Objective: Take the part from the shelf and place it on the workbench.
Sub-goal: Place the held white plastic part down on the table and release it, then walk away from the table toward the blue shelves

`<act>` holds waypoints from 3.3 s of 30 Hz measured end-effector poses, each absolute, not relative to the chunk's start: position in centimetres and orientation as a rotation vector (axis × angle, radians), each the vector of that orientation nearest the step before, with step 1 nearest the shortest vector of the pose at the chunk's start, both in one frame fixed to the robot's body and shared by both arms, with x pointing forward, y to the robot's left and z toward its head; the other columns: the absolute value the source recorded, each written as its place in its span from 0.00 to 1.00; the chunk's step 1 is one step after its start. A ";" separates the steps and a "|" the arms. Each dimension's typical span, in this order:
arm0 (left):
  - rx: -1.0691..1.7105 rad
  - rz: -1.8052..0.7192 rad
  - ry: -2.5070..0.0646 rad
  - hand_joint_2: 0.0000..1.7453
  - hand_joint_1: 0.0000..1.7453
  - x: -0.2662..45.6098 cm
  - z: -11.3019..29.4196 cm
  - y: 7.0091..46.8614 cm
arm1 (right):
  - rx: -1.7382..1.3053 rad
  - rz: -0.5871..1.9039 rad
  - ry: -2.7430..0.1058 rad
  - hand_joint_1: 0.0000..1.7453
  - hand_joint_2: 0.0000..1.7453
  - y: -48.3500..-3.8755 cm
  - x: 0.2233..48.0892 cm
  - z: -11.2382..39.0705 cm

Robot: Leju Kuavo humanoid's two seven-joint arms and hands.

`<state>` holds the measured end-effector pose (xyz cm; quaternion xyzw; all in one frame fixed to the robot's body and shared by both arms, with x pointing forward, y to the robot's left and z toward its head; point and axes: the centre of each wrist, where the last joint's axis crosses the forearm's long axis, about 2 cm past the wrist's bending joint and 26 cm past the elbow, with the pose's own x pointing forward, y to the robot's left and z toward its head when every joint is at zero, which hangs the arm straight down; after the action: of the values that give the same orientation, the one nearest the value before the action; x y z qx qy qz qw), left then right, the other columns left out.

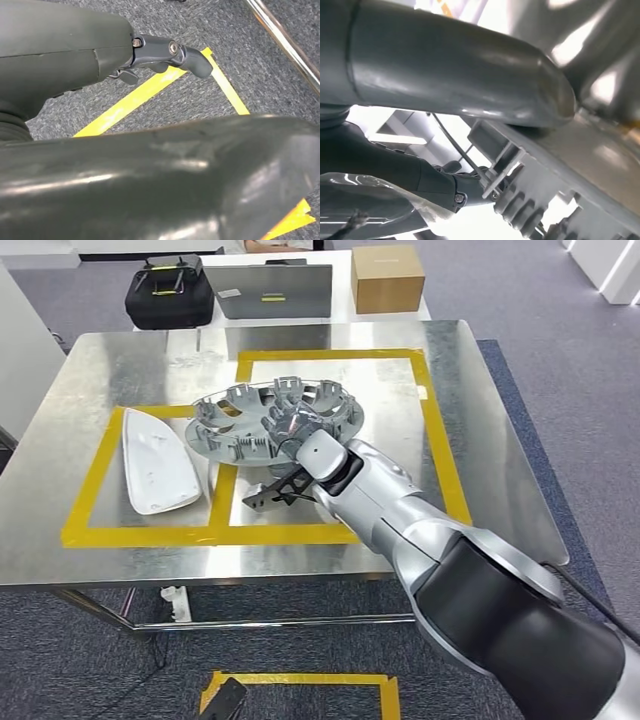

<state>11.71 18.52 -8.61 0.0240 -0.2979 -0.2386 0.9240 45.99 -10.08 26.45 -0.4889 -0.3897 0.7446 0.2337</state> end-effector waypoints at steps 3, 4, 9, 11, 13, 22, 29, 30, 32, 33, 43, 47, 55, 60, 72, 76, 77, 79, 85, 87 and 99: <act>0.052 -0.484 -0.612 0.00 0.00 11.7 -8.7 18.7 | -1.235 2.110 -1.004 0.00 0.00 -10.0 45.9 26.3; 0.053 -0.478 -0.614 0.00 0.00 11.6 -8.7 18.7 | -1.192 2.123 -0.996 0.00 0.00 -10.0 45.9 26.3; 0.063 -0.434 -0.609 0.00 0.00 11.2 -8.9 19.2 | -0.923 2.106 -1.062 0.00 0.00 -10.3 46.2 27.0; 0.069 -0.423 -0.607 0.00 0.00 11.0 -9.0 19.5 | -0.836 2.087 -1.069 0.00 0.00 -10.8 46.7 27.8; 0.073 -0.415 -0.607 0.00 0.00 10.8 -9.1 19.8 | -0.747 2.047 -1.068 0.00 0.00 -11.7 47.2 28.4; 0.076 -0.405 -0.603 0.00 0.00 9.4 -9.6 20.9 | -0.293 1.661 -1.348 0.00 0.00 -18.4 48.7 27.7; 0.081 -0.407 -0.598 0.00 0.00 9.2 -9.7 21.3 | -0.269 1.602 -1.371 0.00 0.00 -19.5 48.6 26.8; 0.082 -0.407 -0.596 0.00 0.00 9.2 -9.7 21.3 | -0.266 1.599 -1.368 0.00 0.00 -19.6 48.5 26.5; 0.084 -0.407 -0.593 0.00 0.00 9.0 -9.8 21.4 | -0.260 1.595 -1.362 0.00 0.00 -19.7 48.4 26.1; 0.085 -0.406 -0.593 0.00 0.00 9.0 -9.8 21.5 | -0.260 1.595 -1.364 0.00 0.00 -19.7 48.4 26.1; 0.088 -0.404 -0.597 0.00 0.00 9.2 -9.8 21.6 | -0.194 1.525 -1.422 0.00 0.00 -20.7 48.4 25.9; 0.087 -0.408 -0.598 0.00 0.00 9.1 -9.8 21.6 | -0.028 1.337 -1.549 0.00 0.00 -22.5 46.4 20.5; 0.104 -0.380 -0.584 0.00 0.00 8.5 -9.9 21.6 | 0.148 0.801 -1.904 0.00 0.00 -20.4 36.5 10.4; 0.141 -0.253 -0.550 0.00 0.00 6.2 -10.3 22.0 | 0.365 0.086 -2.069 0.00 0.00 -15.6 24.1 8.7; 0.171 -0.133 -0.518 0.00 0.00 5.1 -10.4 21.9 | 0.380 -0.299 -2.096 0.00 0.00 -17.1 18.1 11.2; 0.170 -0.104 -0.510 0.00 0.00 4.9 -10.4 21.7 | 0.370 -0.306 -2.089 0.00 0.00 -17.5 18.1 11.1; 0.171 -0.098 -0.508 0.00 0.00 4.9 -10.4 21.7 | 0.367 -0.307 -2.088 0.00 0.00 -17.5 18.1 11.1; 0.171 -0.090 -0.506 0.00 0.00 4.9 -10.4 21.6 | 0.361 -0.309 -2.087 0.00 0.00 -17.6 18.1 11.1; 0.168 -0.088 -0.509 0.00 0.00 4.9 -10.4 21.3 | 0.241 -0.315 -2.075 0.00 0.00 -18.1 17.9 10.6; 0.167 -0.093 -0.521 0.00 0.00 4.8 -10.4 21.2 | 0.145 -0.328 -2.041 0.00 0.00 -18.8 17.4 10.0; 0.155 -0.058 -0.530 0.00 0.00 4.9 -10.3 20.6 | -0.324 -0.312 -1.698 0.00 0.00 -23.1 14.5 1.3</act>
<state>4.85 20.56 -10.27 0.0766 -0.2617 -0.0288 0.9617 14.52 -23.06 1.32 -0.1419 -0.7439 -0.1366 0.6386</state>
